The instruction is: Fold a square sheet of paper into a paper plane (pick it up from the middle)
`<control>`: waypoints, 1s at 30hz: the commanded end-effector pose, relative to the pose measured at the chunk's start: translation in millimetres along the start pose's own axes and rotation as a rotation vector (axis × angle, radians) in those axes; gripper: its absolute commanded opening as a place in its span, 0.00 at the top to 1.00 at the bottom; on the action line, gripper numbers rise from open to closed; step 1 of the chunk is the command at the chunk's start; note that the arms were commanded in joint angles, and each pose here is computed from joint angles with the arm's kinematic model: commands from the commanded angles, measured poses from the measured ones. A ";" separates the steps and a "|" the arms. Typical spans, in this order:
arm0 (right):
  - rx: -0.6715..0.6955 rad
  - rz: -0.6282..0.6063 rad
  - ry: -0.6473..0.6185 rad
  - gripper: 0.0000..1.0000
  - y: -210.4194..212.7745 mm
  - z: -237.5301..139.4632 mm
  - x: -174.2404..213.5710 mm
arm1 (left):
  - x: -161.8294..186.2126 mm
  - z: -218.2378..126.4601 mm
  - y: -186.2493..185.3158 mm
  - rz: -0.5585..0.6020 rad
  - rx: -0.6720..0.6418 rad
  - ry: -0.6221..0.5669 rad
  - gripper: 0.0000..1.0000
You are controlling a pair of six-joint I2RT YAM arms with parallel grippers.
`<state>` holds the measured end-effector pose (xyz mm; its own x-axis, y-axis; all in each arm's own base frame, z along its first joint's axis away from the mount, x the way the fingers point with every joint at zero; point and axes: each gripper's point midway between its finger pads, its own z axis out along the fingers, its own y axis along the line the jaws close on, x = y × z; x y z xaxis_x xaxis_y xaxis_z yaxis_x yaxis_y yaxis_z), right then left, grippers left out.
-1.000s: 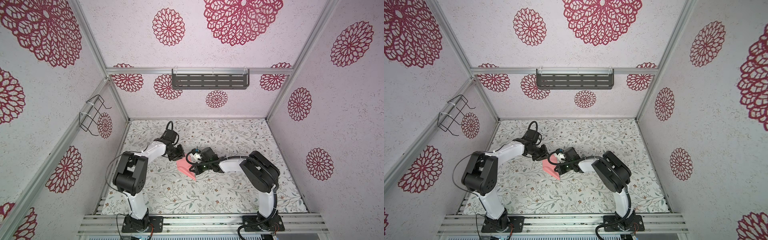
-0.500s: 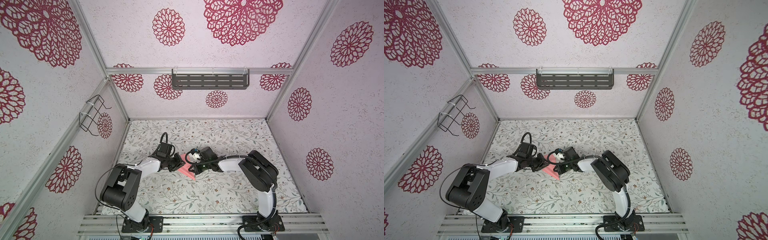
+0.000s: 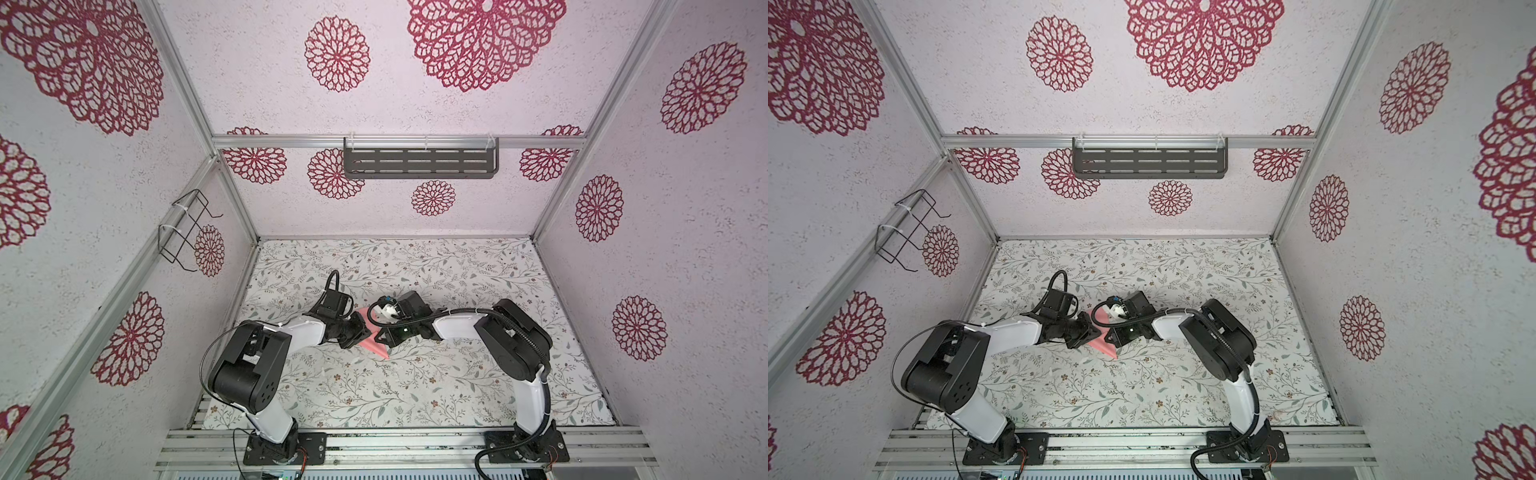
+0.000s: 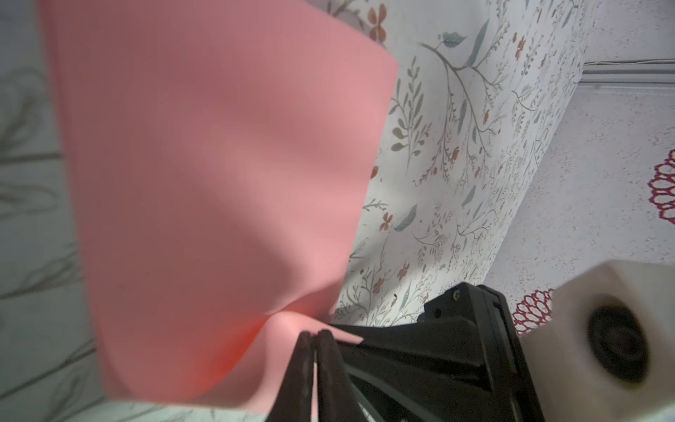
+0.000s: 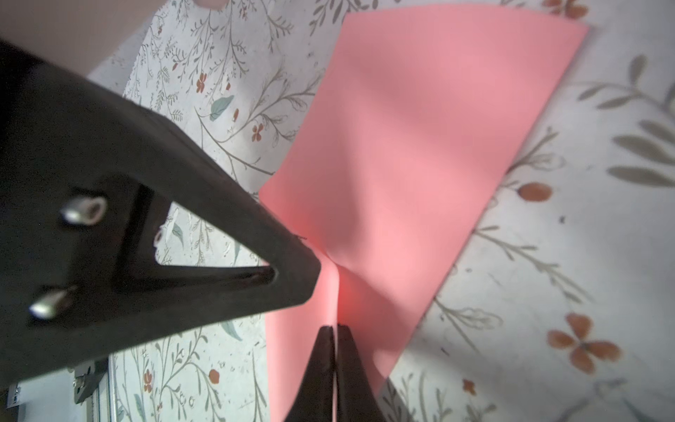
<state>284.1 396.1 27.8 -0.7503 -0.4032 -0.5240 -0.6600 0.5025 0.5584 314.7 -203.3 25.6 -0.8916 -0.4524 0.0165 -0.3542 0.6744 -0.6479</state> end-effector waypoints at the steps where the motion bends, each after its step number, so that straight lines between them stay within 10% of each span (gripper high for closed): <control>1: 0.039 0.026 0.071 0.89 -15.2 5.7 20.0 | 4.1 4.1 12.9 -0.005 -0.048 0.005 0.91; 30: 0.046 0.074 0.076 0.89 -15.0 6.5 12.5 | 10.9 6.0 40.2 -0.043 -0.134 -0.007 0.93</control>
<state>284.6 401.6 27.7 -0.7551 -0.4178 -0.5053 -0.6556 0.4901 0.5744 302.8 -192.5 9.8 -0.8830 -0.4690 0.0198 -0.3886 0.7067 -0.5912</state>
